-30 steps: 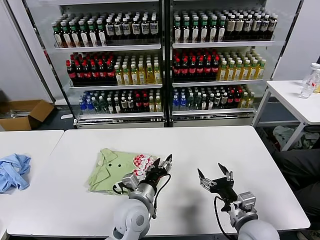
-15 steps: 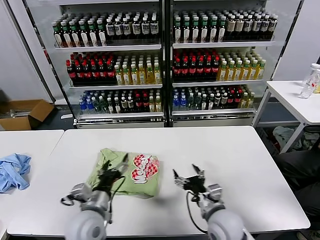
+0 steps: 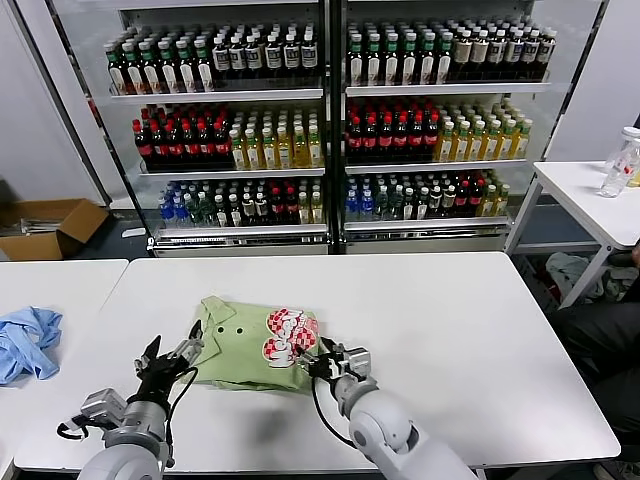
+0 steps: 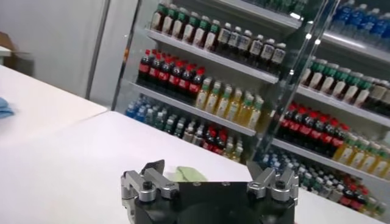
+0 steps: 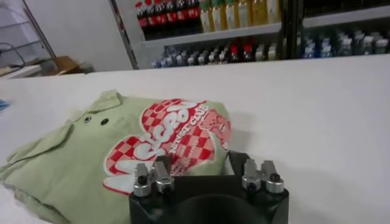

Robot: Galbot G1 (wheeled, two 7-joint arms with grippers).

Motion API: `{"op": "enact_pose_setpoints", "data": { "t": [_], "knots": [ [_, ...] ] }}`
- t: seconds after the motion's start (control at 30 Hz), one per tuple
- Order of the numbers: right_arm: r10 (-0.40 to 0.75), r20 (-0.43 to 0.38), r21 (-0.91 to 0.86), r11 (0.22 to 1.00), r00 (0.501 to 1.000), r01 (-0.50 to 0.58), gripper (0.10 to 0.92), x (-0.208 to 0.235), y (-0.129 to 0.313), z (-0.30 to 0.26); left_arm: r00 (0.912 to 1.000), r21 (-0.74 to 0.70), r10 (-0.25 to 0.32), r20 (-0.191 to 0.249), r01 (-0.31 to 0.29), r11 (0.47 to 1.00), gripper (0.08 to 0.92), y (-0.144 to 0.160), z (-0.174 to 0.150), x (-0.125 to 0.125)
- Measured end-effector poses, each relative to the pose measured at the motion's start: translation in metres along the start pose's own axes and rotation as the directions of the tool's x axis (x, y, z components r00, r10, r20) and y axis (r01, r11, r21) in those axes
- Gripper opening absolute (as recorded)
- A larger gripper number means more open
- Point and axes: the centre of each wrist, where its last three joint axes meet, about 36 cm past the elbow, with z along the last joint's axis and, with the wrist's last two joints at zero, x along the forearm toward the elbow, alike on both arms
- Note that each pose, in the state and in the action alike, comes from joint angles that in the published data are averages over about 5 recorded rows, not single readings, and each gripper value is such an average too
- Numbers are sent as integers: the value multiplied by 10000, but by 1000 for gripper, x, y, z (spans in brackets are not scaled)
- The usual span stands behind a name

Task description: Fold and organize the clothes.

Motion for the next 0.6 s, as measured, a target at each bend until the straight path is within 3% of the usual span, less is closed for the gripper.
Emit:
{"op": "enact_pose_setpoints", "data": {
  "t": [0.33,0.6],
  "knots": [
    [-83,-226,-64,9999,9997,81,338,-18,-4,-8,9998,-110,-200,33,200,9997,823,6,-1,6],
    [394,56,289,9988,9992,-395,132,-9,-39,-18,9999,-80,-151,47,151,9999,823,4,-1,7]
  ]
}}
